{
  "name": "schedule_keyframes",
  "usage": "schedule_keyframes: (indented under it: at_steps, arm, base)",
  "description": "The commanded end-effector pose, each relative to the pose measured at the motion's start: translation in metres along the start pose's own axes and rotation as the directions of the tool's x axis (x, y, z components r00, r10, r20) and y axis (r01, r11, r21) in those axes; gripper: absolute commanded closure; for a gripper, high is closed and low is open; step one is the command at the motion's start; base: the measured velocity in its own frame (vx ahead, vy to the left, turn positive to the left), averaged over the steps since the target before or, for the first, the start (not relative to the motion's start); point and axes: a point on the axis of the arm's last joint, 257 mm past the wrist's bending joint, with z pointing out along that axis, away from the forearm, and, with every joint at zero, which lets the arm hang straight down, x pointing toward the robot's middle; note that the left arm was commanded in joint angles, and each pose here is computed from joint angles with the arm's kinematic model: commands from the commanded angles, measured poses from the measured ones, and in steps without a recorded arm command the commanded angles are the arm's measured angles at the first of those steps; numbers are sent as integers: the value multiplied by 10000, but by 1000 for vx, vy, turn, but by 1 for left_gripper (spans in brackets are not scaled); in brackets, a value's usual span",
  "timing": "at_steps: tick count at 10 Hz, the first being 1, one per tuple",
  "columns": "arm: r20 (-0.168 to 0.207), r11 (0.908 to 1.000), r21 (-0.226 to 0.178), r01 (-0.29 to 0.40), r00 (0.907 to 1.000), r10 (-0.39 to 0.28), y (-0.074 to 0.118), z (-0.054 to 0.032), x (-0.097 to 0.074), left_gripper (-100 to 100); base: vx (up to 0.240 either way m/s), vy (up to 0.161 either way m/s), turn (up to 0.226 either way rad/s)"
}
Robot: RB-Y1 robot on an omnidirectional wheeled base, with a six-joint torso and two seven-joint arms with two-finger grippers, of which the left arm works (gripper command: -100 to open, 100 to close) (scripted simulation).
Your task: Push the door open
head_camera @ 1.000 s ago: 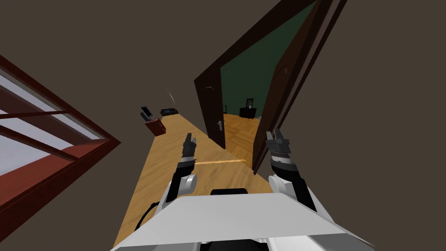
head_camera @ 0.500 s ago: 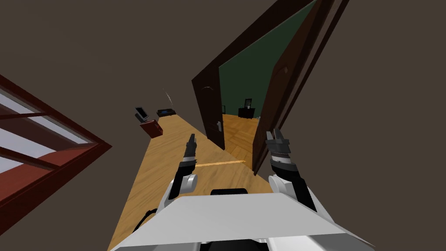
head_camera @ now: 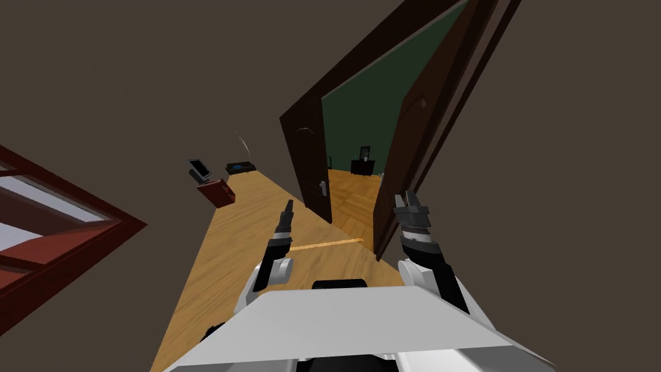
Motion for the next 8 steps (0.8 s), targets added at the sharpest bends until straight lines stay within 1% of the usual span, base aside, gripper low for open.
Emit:
schedule_keyframes:
  at_steps: [1,2,3,4,6,7,8]
  arm:
    - [-75,9991,-7,-435,9990,435,33,1,25,-100]
    - [-206,9956,-16,-937,9954,936,81,1,65,-100]
    - [-336,9911,-17,-1330,9906,1329,130,0,104,-100]
    - [-336,9888,-11,-1491,9883,1490,130,0,104,-100]
    - [-612,9709,26,-2397,9690,2394,235,-3,185,-100]
    - [-612,9667,36,-2558,9649,2555,235,-3,185,-100]
    - [-750,9525,77,-3043,9497,3040,289,-5,224,-100]
  base:
    - [52,26,-24]
    - [60,24,-37]
    - [85,40,-111]
    - [59,37,-33]
    - [64,39,-80]
    - [56,40,-39]
    - [52,28,-70]
